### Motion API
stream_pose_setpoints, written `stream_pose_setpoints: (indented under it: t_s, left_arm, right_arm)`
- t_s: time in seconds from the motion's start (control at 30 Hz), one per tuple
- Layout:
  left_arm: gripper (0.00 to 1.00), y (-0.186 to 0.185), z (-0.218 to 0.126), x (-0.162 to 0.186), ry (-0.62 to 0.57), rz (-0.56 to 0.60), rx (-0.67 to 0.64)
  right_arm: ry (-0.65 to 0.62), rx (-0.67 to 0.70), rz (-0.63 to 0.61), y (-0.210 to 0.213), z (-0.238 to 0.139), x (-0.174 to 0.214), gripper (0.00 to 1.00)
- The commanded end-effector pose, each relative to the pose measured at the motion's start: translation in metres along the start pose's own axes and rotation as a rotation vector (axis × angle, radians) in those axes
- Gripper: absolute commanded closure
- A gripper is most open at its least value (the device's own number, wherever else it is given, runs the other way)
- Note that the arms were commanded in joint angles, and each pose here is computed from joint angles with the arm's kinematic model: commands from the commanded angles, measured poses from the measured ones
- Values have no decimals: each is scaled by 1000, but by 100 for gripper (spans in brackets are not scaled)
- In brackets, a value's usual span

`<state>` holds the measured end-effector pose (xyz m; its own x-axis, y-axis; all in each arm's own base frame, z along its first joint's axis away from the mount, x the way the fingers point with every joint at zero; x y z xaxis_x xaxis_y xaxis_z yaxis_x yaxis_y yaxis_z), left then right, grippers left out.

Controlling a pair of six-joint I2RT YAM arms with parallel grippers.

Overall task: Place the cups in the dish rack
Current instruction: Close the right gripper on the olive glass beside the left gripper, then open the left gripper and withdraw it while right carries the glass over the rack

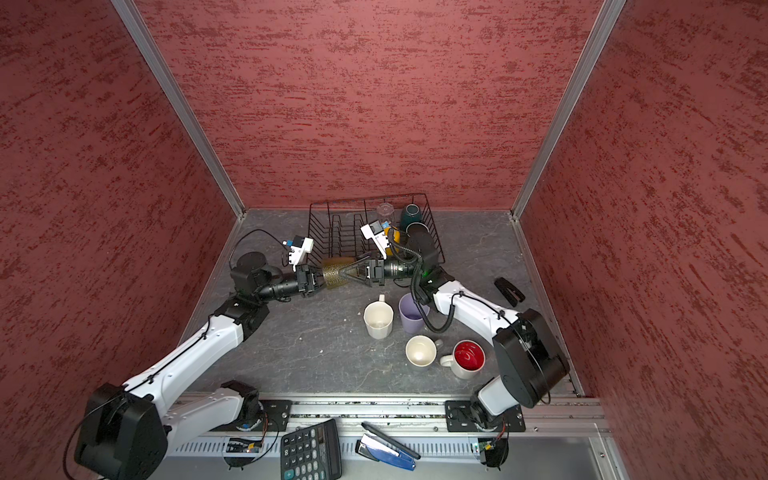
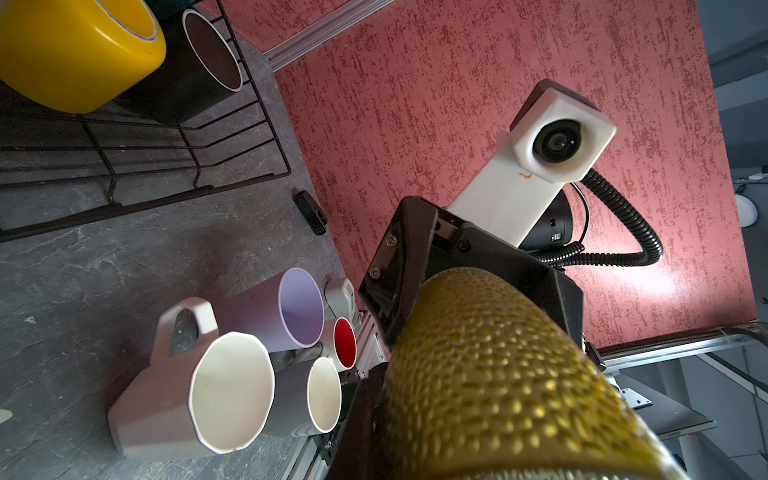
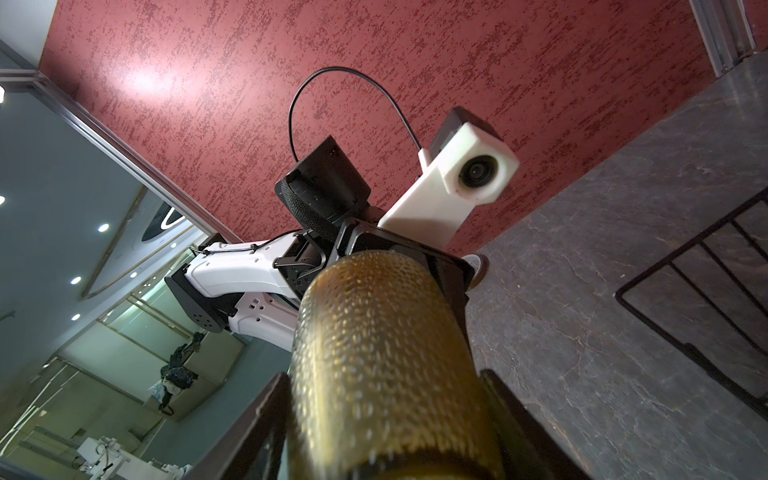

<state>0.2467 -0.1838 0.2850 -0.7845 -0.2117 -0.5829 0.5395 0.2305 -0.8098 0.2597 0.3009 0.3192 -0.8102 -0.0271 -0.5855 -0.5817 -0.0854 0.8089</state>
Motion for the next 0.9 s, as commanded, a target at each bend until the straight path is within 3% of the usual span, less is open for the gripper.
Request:
stream_pose_setpoints:
  t_s: [0.0,0.13,0.3,0.5,0.7,0.87]
  left_arm:
    - [88,-9,-1,-11,-24,45,3]
    - [74,-7,-2,-11,-25,38,-16]
    - [42,-6,-6,-11,-35,42,-47]
    - [16,-5,-17,-10,-73,81,-142]
    - [5,10,-41,-7,-162,107,-355]
    - [3,22,-64,-3,-213,132,-544]
  right_arm:
    - [1,-32,-20,12,6,-9,53]
    - [-20,-21,-13,16,6,-14,64]
    - [-53,19,-25,22,3,-20,72]
    - [-113,184,-41,25,-10,-31,80]
    - [-161,495,-53,19,-46,-37,82]
    - [-202,806,-83,19,-90,-45,84]
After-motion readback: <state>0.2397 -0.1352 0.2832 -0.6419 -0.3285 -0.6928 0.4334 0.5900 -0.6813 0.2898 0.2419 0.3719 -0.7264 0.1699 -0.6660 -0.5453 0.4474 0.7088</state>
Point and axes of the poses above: each gripper's point midway between its finger pads, its own z axis out along the fingers, its own y axis along the line the jaws close on, x = y × z, the point moved 5 cm from there along -z, back along the fingers, and after that the axes turned 12 degrees about z, right-handed, at the moved point
